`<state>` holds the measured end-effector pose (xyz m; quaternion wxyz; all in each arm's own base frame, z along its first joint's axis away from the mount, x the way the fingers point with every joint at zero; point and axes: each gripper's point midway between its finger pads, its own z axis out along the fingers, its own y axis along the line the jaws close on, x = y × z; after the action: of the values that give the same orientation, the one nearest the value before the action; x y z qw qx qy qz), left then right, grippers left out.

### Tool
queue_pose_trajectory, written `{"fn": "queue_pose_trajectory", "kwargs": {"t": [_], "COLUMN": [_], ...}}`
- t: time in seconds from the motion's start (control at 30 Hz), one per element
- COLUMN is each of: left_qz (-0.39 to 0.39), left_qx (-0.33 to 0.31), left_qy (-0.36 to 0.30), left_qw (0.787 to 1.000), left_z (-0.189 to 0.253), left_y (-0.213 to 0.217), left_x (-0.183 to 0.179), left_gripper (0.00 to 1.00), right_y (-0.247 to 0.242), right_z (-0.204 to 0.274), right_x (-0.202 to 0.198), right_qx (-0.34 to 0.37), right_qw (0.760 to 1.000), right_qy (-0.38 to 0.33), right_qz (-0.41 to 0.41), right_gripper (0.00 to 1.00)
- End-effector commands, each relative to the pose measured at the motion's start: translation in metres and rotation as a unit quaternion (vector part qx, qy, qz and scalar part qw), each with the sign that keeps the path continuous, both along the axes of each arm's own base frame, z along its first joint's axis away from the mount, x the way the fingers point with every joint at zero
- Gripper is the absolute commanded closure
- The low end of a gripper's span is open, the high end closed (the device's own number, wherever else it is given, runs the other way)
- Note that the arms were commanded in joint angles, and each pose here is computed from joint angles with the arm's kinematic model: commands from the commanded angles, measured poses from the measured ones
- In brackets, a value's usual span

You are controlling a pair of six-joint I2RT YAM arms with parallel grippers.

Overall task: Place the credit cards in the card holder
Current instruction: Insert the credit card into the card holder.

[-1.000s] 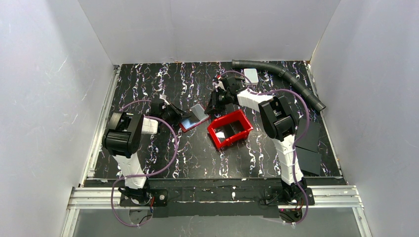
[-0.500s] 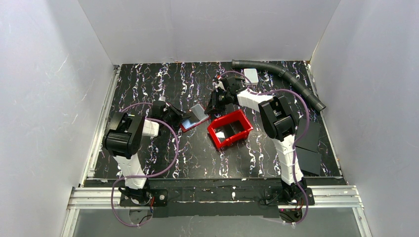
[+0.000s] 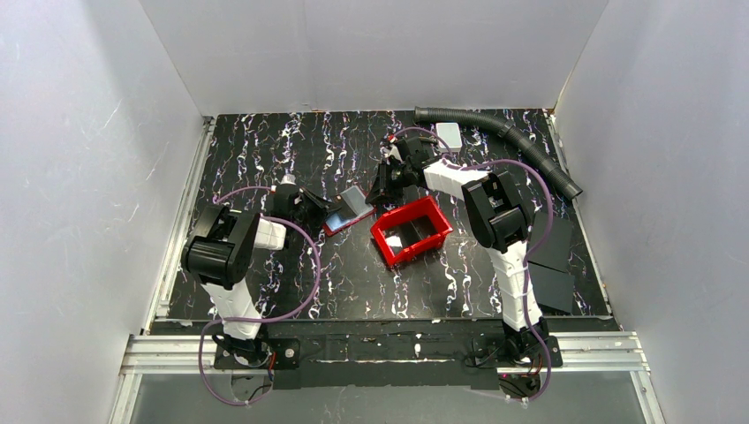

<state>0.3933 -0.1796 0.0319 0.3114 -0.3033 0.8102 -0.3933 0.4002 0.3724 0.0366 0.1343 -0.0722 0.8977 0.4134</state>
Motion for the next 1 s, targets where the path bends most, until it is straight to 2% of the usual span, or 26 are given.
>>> {"fn": "queue_pose_trajectory", "kwargs": {"t": [0.0,0.33,0.47,0.57,0.63,0.9,0.97], "left_qz": [0.025,0.02,-0.007,-0.039,-0.048,-0.088,-0.092], "left_qx": [0.019,0.005,0.0,0.013,0.018,0.074,0.09], "left_qy": [-0.004,-0.015,-0.008,0.012,0.023,0.092,0.113], "left_qw": [0.999,1.0,1.0,0.999,0.998,0.989,0.985], "left_z": [-0.001,0.0,0.004,0.004,0.005,0.005,0.004], "left_y": [0.008,-0.01,-0.017,-0.021,-0.021,-0.015,-0.012], "left_x": [0.002,-0.001,-0.008,-0.017,-0.023,-0.042,-0.044], "left_gripper": [1.0,0.99,0.68,0.57,0.46,0.32,0.26], "right_y": [0.01,0.012,0.013,0.013,0.013,0.01,0.01], "right_z": [0.003,0.006,0.009,0.01,0.01,0.013,0.013], "right_x": [-0.016,-0.017,-0.016,-0.016,-0.016,-0.015,-0.016], "right_qx": [0.008,0.013,0.015,0.016,0.016,0.008,0.008], "right_qw": [1.0,1.0,1.0,1.0,1.0,0.999,0.999], "right_qy": [0.013,0.013,0.009,0.007,0.005,-0.005,-0.006], "right_qz": [0.02,0.021,0.023,0.025,0.027,0.03,0.03], "right_gripper": [0.82,0.82,0.82,0.82,0.83,0.83,0.83]}}
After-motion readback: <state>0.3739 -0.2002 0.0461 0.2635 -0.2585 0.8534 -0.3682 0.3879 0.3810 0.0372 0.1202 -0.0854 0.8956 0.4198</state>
